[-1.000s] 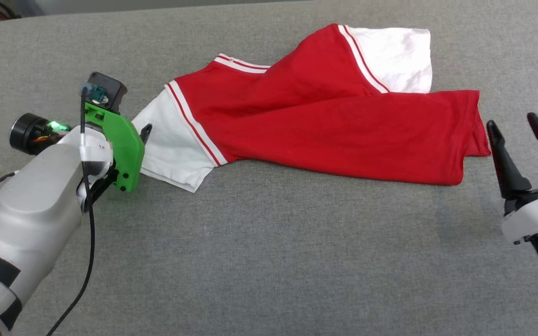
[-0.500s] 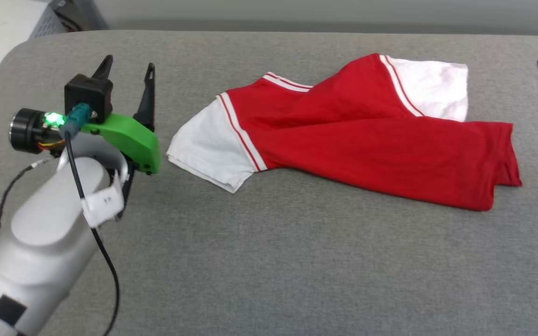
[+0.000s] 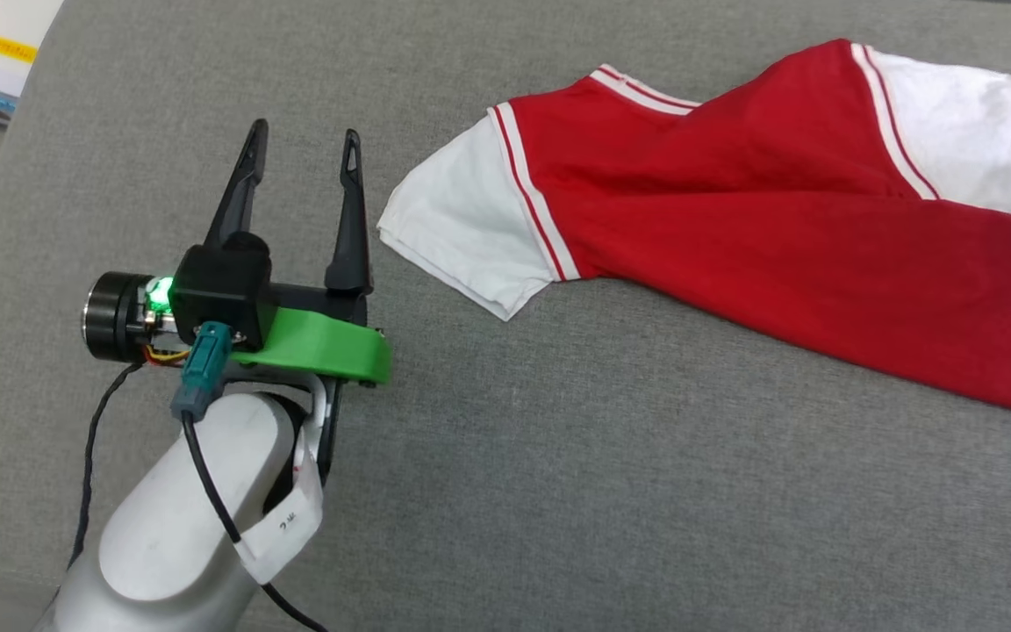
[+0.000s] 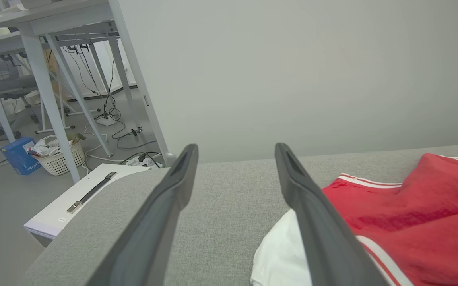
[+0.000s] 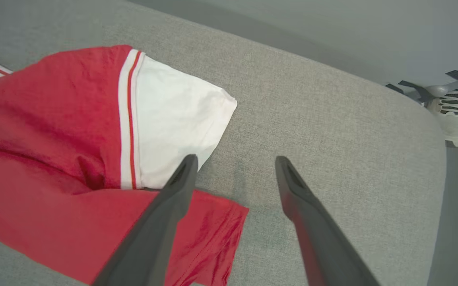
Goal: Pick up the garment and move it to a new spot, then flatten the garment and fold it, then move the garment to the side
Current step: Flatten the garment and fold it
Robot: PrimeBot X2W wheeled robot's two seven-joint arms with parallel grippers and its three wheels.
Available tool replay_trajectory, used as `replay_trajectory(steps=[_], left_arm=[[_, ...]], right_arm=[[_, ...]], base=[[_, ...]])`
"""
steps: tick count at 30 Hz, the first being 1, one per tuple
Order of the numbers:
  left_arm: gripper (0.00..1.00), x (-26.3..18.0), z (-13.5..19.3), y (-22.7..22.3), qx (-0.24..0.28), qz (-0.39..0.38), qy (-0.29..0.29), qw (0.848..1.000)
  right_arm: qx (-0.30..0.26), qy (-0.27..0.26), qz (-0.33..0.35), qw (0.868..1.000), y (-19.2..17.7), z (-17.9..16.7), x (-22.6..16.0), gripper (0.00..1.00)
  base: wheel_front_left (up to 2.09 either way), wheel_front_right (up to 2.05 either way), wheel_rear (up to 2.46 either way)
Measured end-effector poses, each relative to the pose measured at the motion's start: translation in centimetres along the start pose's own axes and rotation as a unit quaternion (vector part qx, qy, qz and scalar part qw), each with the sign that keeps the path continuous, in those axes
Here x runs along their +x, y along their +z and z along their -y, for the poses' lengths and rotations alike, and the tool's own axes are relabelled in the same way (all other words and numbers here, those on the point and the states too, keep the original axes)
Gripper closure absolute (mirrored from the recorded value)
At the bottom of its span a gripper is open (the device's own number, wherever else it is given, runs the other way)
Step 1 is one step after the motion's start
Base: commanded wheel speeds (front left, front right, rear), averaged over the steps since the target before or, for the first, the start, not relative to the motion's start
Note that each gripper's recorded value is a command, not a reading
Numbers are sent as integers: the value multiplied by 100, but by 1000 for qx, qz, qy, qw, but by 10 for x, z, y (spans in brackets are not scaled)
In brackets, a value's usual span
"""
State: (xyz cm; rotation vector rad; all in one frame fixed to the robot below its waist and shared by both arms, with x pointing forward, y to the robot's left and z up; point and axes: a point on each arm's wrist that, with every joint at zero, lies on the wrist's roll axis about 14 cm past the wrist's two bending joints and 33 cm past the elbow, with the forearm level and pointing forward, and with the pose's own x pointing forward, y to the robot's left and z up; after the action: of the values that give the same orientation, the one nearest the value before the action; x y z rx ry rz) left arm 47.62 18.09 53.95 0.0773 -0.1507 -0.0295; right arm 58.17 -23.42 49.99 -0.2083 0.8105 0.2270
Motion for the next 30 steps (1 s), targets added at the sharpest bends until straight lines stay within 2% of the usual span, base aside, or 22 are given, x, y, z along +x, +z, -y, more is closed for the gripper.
replay_trajectory(steps=[3,7,9,13,16,17,18,19,25,30], left_arm=[[0,-1,-1,-13,-2,-11,5,1000],[0,-5,-13,-25,7,-24,22,999],[0,-5,-18,-29,13,-25,29,999],[0,-3,-24,-34,22,-28,33,999],[0,-2,-24,-39,26,-30,31,999],[0,-2,-24,-40,29,-30,30,999],[0,-2,-25,-40,30,-30,30,999],[0,-1,-25,-39,31,-29,29,999],[0,-9,-27,-37,30,-31,33,999],[0,-27,-28,-33,29,-35,37,998]], right_arm=[[28,47,-72,996,-30,-23,32,0],[23,92,-150,984,-73,-53,60,0],[17,96,-180,979,-94,-56,68,0],[9,101,-211,972,-118,-58,77,0],[4,105,-213,971,-123,-60,80,0],[4,106,-211,972,-124,-61,80,5],[4,106,-205,973,-123,-61,80,78],[8,108,-198,974,-120,-61,80,100],[21,127,-130,983,-97,-71,65,100],[6,142,-90,986,-89,-73,28,100]], base=[[0,0,0],[0,0,0],[0,0,0],[0,0,0],[0,0,0],[0,0,0],[0,0,0],[0,0,0],[0,0,0],[0,0,0]])
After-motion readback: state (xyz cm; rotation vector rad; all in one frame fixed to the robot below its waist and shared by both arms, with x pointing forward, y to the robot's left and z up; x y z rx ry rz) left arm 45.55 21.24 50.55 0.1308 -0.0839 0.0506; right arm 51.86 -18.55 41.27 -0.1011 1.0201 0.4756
